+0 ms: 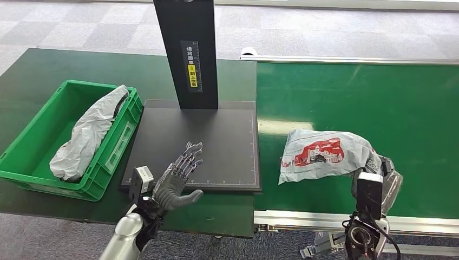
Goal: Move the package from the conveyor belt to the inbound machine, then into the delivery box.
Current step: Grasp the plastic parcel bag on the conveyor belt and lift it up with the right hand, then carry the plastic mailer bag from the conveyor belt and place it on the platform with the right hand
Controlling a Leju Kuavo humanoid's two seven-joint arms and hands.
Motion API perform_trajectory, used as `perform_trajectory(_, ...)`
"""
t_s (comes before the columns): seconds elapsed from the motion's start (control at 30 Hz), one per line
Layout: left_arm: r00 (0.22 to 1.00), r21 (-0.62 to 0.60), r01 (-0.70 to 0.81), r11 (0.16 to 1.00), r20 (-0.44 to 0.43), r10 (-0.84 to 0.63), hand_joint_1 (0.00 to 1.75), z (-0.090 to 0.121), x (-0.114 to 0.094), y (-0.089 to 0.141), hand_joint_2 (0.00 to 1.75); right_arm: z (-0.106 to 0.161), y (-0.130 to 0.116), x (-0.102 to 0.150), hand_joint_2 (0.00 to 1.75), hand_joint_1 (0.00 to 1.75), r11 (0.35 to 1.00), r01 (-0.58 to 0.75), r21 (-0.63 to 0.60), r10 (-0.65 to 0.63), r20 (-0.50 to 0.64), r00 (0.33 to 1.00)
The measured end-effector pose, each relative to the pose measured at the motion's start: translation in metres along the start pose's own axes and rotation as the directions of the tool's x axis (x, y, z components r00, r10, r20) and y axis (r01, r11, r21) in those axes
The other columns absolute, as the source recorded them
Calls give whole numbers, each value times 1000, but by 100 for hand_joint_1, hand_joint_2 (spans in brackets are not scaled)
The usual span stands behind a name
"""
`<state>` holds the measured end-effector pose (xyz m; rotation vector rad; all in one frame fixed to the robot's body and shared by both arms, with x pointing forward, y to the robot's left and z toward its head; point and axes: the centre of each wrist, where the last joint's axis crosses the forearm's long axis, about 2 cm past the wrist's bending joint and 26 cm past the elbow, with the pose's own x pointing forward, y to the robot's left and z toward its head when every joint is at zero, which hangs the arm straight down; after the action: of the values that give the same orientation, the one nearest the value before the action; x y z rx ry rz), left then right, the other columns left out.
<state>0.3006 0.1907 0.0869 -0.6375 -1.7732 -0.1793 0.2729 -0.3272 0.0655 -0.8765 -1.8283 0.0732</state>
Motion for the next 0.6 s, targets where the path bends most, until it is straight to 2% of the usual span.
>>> perform_trajectory(0.3, 1000, 27, 8, 1000, 15, -8, 0, -5, 3, 2, 175, -8, -10, 15, 175, 175, 994, 12, -108, -1, 100, 995)
perform_trajectory(0.5, 999, 55, 12, 998, 40, -15, 0, -7, 5, 6, 175, -22, -10, 37, 175, 175, 988, 29, -153, 11, 256, 967)
perform_trajectory(0.6, 998, 69, 9, 998, 59, -13, 0, -9, 8, 8, 175, -41, -1, 57, 175, 175, 991, 34, -132, 16, 360, 933)
